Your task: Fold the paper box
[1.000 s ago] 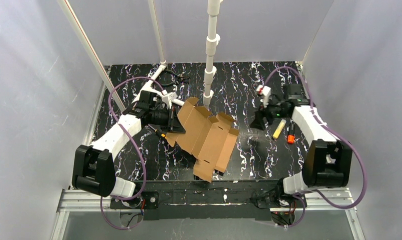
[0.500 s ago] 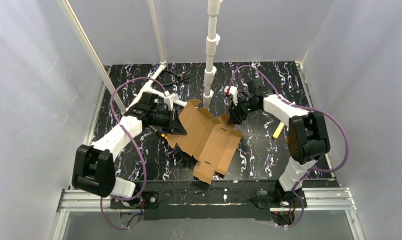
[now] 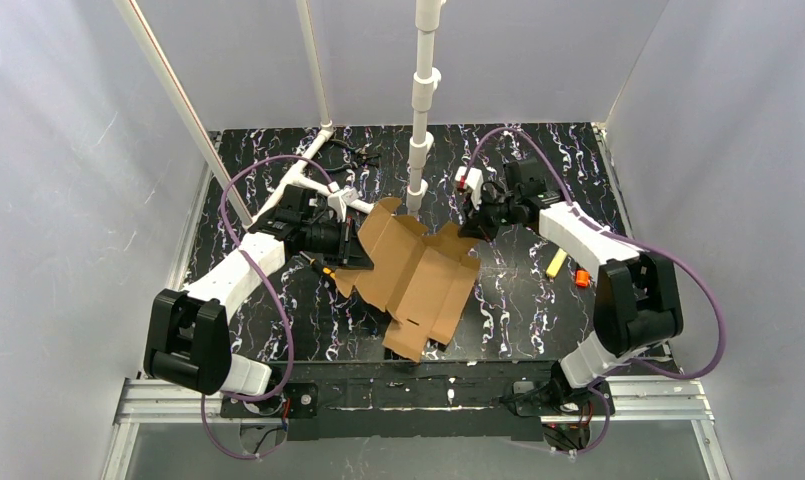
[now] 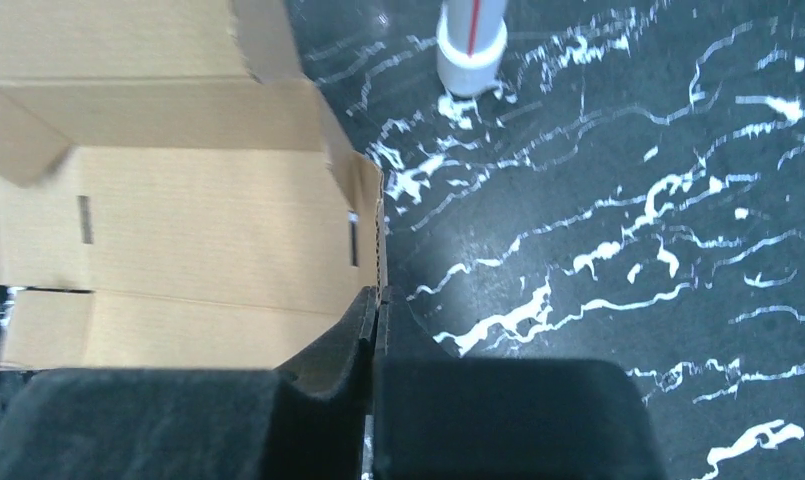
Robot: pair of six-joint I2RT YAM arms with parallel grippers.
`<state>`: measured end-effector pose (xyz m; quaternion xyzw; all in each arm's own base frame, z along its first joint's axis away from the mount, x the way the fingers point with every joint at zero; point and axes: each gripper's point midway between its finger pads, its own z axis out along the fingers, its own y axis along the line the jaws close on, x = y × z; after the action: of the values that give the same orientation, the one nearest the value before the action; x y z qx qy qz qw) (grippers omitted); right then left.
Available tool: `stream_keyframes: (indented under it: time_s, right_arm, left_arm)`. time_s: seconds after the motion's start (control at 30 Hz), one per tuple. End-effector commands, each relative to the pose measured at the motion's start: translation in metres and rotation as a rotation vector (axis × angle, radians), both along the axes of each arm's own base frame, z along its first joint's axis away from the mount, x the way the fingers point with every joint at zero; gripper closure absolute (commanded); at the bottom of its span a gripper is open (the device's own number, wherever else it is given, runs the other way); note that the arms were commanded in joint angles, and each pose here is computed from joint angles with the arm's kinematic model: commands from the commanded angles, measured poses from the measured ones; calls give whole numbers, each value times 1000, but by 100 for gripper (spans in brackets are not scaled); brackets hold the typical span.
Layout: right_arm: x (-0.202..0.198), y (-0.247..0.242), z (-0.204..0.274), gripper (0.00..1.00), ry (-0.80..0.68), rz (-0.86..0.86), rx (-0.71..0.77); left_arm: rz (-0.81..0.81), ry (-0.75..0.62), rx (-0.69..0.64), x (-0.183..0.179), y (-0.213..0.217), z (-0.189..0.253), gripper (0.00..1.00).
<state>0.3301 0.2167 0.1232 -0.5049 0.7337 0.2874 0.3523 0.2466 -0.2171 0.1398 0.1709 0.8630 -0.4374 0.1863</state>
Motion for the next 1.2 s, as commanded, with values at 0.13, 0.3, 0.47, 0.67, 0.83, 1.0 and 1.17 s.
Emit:
stream_keyframes:
  time_s: [0.13,0.3,0.47,0.67,0.83,1.0,1.17]
  right_arm:
    - [-61,37,36,99,76,242,237]
    - [-40,34,19,99,69,126,163]
    - [33,-19,15,74,-18,-266,48]
    - [14,-55,32,24,-6,-254,145]
    - [-35,-50,19,7,-40,-76,157]
    - [-54,-50,13,4,-87,50,148]
    - [-58,-52,20,3,-83,70,165]
  left_arm:
    - [-8,-53,-14,2,-1,12,100]
    - [-7,-58,-14,3,-1,12,100]
    - [-1,-77,-9,4,1,15,100]
    - [9,-88,-7,5,2,21,100]
    - [7,-150,16,8,6,33,100]
    - [-39,-300,94,13,11,51,100]
    - [-136,-477,246,12,18,61,100]
